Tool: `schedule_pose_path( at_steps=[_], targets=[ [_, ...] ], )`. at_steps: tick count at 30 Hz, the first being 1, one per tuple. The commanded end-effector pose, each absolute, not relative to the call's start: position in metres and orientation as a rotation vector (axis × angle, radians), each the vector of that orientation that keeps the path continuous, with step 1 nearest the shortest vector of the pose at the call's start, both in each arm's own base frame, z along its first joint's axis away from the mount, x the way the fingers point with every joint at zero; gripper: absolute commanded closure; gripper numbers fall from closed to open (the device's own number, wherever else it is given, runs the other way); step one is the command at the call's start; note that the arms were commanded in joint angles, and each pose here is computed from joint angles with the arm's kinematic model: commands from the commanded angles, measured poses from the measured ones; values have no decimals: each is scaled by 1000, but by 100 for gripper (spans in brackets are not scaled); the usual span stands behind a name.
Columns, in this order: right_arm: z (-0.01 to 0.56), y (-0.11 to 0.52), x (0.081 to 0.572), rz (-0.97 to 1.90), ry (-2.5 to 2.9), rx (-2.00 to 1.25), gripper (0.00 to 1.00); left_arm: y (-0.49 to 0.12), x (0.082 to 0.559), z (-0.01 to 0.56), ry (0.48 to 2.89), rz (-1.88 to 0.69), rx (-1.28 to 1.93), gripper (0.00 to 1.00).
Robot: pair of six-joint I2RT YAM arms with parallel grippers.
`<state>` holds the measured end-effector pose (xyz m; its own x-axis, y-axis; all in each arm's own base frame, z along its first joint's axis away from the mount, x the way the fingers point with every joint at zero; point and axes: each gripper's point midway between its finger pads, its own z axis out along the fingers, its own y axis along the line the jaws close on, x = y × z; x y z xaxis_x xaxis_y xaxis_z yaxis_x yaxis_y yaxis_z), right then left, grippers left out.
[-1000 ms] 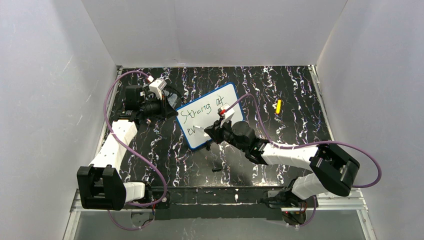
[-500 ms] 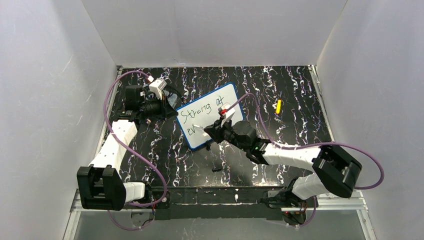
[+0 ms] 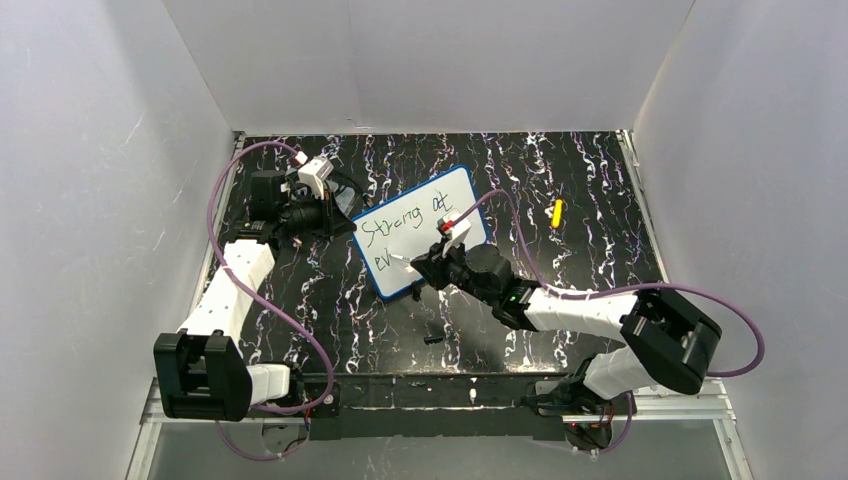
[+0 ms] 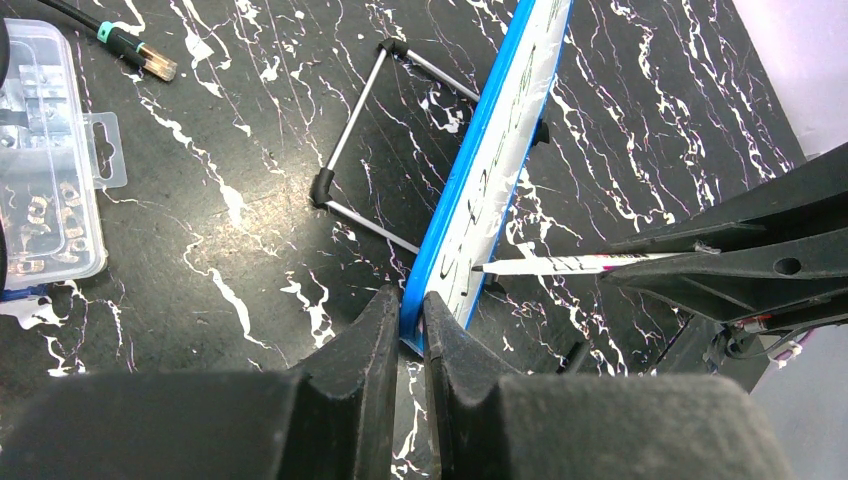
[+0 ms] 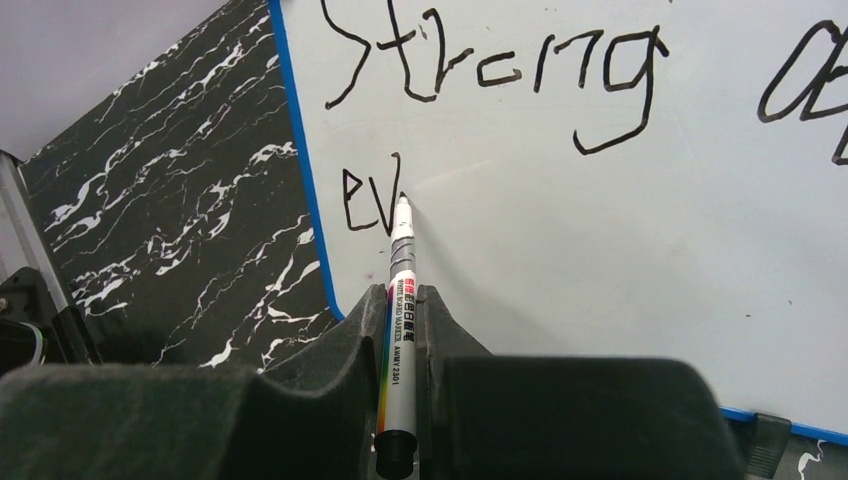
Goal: Write a sentence on the whiteboard
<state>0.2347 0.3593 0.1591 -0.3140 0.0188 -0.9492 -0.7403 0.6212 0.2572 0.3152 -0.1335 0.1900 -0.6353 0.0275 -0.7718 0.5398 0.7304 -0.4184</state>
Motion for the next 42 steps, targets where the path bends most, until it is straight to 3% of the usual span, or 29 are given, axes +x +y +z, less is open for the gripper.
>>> schedule_pose_path(
  at_steps=[1,42],
  targets=[
    [160,356,244,814,1728,-557,99,-135,309,201,2110,-827,453,100],
    [198,360,252,814,1619,-537,99,-135,308,202,2105,-828,455,100]
  ],
)
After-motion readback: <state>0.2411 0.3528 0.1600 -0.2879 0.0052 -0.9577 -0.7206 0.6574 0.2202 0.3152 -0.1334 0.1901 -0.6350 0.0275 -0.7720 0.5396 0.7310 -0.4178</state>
